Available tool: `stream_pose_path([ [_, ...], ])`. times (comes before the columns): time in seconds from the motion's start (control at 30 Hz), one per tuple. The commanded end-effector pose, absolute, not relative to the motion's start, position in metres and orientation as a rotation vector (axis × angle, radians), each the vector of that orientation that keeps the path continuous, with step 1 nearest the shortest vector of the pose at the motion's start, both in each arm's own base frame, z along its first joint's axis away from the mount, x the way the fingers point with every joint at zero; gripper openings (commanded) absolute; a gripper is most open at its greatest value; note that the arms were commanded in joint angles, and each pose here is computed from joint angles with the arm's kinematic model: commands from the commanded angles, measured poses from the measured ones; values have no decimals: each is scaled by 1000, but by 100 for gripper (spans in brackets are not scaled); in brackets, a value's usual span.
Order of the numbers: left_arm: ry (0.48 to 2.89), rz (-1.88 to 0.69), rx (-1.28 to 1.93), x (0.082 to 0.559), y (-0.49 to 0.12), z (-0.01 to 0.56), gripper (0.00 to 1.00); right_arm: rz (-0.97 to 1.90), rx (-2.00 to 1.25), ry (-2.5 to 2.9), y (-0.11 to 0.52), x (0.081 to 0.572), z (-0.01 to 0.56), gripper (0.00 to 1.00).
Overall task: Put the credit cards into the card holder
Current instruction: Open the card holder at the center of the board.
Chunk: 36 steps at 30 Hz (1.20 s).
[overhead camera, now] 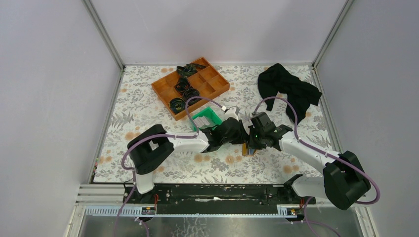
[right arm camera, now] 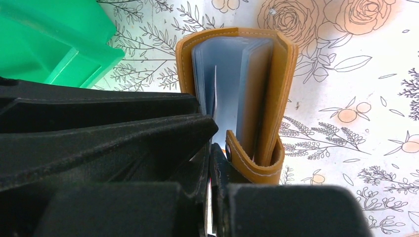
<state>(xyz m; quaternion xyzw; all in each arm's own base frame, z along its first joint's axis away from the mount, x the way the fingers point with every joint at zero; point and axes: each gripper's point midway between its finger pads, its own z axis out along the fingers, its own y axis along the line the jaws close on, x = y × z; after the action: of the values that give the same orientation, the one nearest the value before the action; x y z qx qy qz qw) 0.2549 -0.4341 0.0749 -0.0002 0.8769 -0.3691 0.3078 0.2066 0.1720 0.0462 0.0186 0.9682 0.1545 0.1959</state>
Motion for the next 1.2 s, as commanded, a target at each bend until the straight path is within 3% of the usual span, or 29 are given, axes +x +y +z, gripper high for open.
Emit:
stream_pose_path([
  [0.0, 2295, -1026, 0, 260, -449, 79, 27, 359, 22, 2782, 161, 189, 34, 0],
  [0.7, 2434, -829, 109, 251, -454, 39, 26, 360, 4, 2778, 162, 192, 35, 0],
  [1.17, 2497, -608, 146, 232, -406, 13, 25, 296, 19, 2723, 154, 201, 51, 0],
])
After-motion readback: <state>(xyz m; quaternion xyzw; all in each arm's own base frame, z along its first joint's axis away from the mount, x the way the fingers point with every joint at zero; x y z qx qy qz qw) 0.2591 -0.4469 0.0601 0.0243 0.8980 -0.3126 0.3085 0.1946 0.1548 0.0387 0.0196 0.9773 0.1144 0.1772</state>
